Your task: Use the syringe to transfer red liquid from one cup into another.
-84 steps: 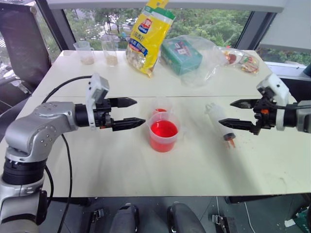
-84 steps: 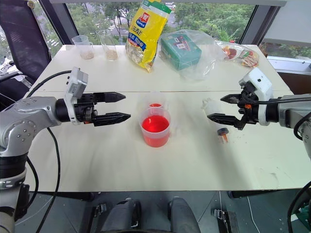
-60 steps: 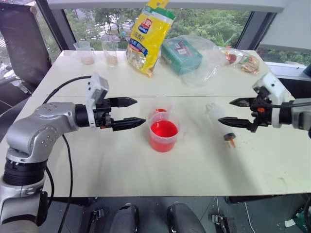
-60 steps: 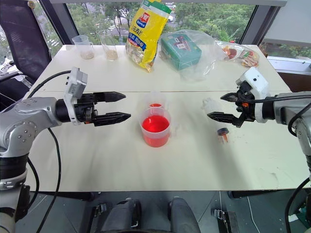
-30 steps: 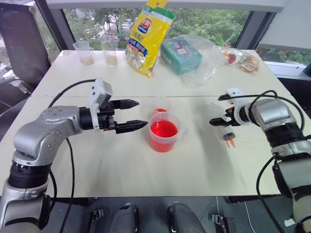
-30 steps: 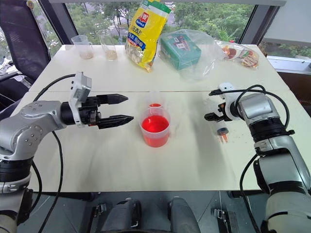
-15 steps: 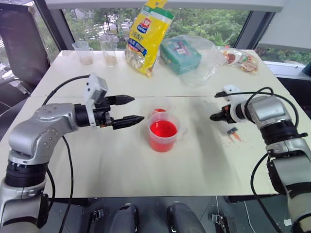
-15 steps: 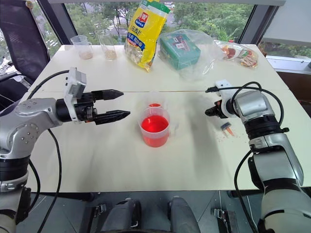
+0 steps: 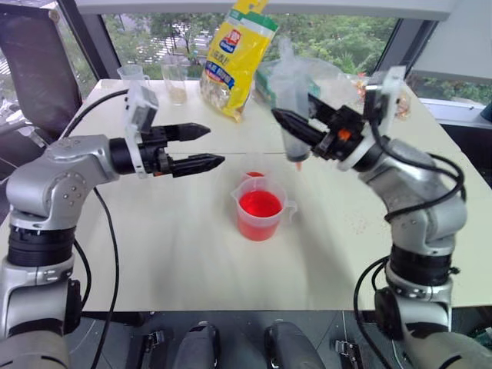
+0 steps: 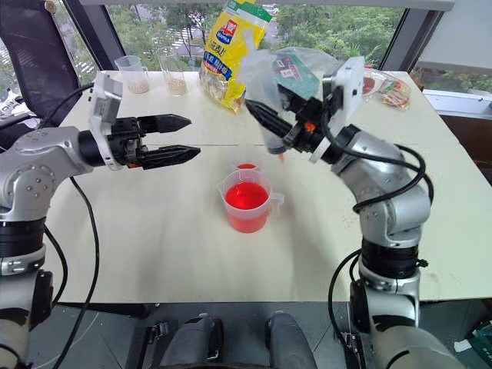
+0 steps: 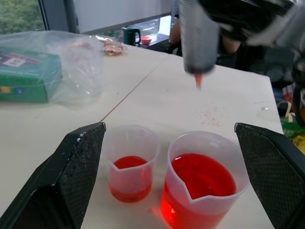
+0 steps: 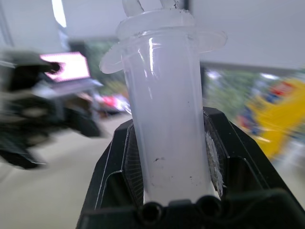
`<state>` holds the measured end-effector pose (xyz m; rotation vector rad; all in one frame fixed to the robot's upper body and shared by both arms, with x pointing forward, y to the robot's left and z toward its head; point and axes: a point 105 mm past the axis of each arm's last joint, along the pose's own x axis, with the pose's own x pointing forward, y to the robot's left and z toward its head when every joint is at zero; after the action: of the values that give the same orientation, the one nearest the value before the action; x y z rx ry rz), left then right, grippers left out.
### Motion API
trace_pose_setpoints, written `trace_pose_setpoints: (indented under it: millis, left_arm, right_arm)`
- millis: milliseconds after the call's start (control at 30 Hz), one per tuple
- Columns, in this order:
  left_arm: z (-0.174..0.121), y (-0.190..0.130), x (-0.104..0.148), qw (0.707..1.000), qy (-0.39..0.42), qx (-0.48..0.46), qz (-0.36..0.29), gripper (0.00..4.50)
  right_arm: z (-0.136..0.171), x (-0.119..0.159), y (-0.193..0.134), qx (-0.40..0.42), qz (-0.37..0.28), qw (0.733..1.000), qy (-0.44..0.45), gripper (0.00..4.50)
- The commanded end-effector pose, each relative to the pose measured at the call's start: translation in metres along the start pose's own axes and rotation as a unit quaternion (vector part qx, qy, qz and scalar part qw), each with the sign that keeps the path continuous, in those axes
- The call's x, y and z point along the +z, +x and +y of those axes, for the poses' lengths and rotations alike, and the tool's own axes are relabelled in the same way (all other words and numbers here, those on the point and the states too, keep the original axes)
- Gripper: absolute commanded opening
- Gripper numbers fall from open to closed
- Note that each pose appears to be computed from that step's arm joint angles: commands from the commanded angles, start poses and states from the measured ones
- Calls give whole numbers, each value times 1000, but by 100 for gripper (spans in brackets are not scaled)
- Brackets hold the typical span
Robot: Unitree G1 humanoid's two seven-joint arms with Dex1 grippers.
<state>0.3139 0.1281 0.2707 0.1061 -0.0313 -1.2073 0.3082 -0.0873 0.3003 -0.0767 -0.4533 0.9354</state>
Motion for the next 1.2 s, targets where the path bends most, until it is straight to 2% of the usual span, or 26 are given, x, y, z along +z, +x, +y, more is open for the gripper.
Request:
trace_pose_setpoints:
  millis: [33, 333, 533, 800, 1200]
  left_arm:
    - [-7, 5, 15, 999, 16, -27, -9, 450]
    - [-19, 12, 35, 997, 16, -67, -21, 450]
    - [-27, 14, 30, 996, 10, -88, -5, 450]
    - [-35, 19, 24, 994, -8, -113, -1, 450]
    - [-33, 47, 16, 990, -36, -132, -18, 450]
  right_arm:
    - [21, 8, 3, 18, -53, 998, -6, 137]
    - [39, -61, 2, 2, -30, 999, 28, 137]
    - [42, -91, -5, -4, -4, 999, 34, 137]
    - [45, -101, -9, -2, 8, 999, 35, 137]
    - [49, -108, -11, 9, 29, 999, 29, 137]
